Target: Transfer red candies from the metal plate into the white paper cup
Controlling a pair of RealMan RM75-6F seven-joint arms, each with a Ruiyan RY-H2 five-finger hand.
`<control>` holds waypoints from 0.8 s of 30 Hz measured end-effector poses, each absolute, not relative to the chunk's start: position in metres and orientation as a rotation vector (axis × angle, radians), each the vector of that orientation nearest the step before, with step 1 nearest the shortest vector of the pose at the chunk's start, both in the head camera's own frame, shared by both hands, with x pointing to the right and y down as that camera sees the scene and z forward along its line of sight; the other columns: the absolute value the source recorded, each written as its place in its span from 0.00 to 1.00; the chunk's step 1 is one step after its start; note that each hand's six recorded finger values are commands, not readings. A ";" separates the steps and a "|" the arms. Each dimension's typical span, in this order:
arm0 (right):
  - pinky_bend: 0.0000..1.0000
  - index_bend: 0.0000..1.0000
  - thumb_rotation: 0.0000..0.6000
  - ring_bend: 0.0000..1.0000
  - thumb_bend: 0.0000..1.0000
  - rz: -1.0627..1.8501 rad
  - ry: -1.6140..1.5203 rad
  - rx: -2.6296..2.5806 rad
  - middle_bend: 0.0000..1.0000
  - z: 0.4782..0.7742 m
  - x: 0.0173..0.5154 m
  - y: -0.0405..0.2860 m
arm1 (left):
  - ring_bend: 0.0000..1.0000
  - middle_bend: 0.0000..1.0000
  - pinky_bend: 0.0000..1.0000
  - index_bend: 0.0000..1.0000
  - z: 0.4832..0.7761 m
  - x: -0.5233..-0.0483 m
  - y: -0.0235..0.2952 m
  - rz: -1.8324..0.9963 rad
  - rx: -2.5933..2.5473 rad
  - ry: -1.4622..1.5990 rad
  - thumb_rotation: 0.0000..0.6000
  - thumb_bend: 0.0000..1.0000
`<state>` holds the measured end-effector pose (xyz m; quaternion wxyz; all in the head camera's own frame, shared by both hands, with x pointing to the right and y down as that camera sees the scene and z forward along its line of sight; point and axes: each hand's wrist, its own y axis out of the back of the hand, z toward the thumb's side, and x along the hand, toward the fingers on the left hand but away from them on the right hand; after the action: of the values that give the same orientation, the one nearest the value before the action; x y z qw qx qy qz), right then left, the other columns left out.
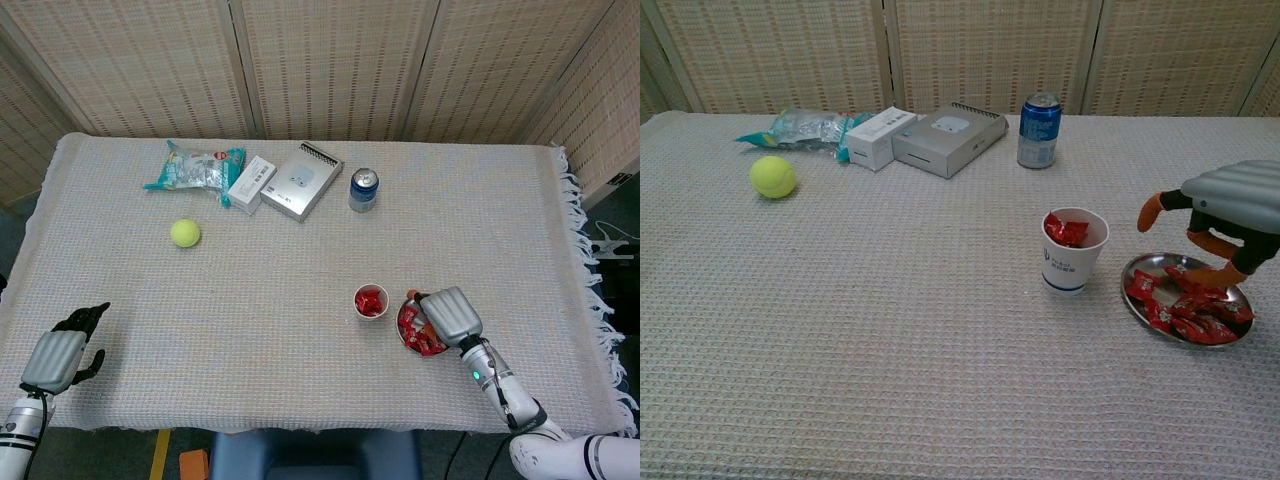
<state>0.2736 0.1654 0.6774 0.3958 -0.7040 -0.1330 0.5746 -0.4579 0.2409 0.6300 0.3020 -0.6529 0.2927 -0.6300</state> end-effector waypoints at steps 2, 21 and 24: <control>1.00 0.30 1.00 0.88 0.24 1.461 -0.305 -1.779 0.84 0.682 0.279 0.173 | 0.10 0.10 0.26 0.00 0.631 -0.458 0.241 -1.675 -1.729 0.774 1.00 0.47; 1.00 0.42 1.00 0.88 0.24 1.473 -0.195 -1.737 0.84 0.705 0.283 0.194 | 0.09 0.10 0.26 0.00 0.630 -0.459 0.241 -1.674 -1.728 0.778 1.00 0.47; 1.00 0.43 1.00 0.88 0.24 1.475 -0.191 -1.734 0.84 0.707 0.283 0.196 | 0.09 0.10 0.26 0.00 0.630 -0.459 0.241 -1.674 -1.729 0.779 1.00 0.47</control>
<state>0.2832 0.1957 0.7073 0.4156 -0.6903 -0.0760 0.5873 -0.4589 0.2406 0.6300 0.3013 -0.6517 0.2935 -0.6312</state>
